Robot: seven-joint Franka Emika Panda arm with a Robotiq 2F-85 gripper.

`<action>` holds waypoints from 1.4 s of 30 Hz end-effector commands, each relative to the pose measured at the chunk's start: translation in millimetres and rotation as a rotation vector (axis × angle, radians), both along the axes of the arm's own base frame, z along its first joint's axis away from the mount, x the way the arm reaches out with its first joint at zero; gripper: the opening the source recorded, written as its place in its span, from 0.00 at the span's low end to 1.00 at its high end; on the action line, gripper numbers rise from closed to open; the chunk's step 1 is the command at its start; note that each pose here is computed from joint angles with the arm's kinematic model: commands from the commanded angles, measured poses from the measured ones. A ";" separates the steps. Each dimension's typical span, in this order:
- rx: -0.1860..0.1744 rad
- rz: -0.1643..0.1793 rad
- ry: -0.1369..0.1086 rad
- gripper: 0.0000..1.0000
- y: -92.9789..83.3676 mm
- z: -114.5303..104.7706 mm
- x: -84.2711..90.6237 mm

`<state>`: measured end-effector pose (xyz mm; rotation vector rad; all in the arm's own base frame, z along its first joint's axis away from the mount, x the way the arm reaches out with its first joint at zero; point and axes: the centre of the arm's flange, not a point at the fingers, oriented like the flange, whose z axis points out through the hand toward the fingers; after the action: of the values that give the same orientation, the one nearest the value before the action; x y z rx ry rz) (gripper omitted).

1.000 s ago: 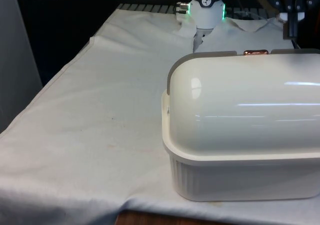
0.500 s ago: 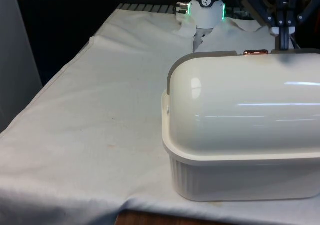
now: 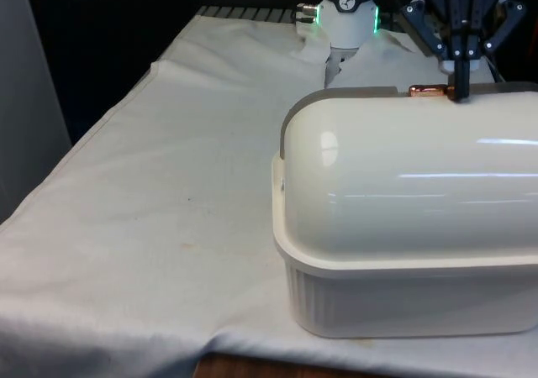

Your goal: Open the lid, then close it.

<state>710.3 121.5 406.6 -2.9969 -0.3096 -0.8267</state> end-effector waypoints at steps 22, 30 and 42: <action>-0.004 0.000 0.002 0.00 0.0 7.7 2.7; -0.002 -0.003 0.006 0.00 -1.6 18.7 3.4; -0.004 -0.001 0.023 0.00 -0.6 13.3 4.9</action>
<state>714.5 120.7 420.3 -3.0058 -0.3076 -0.7984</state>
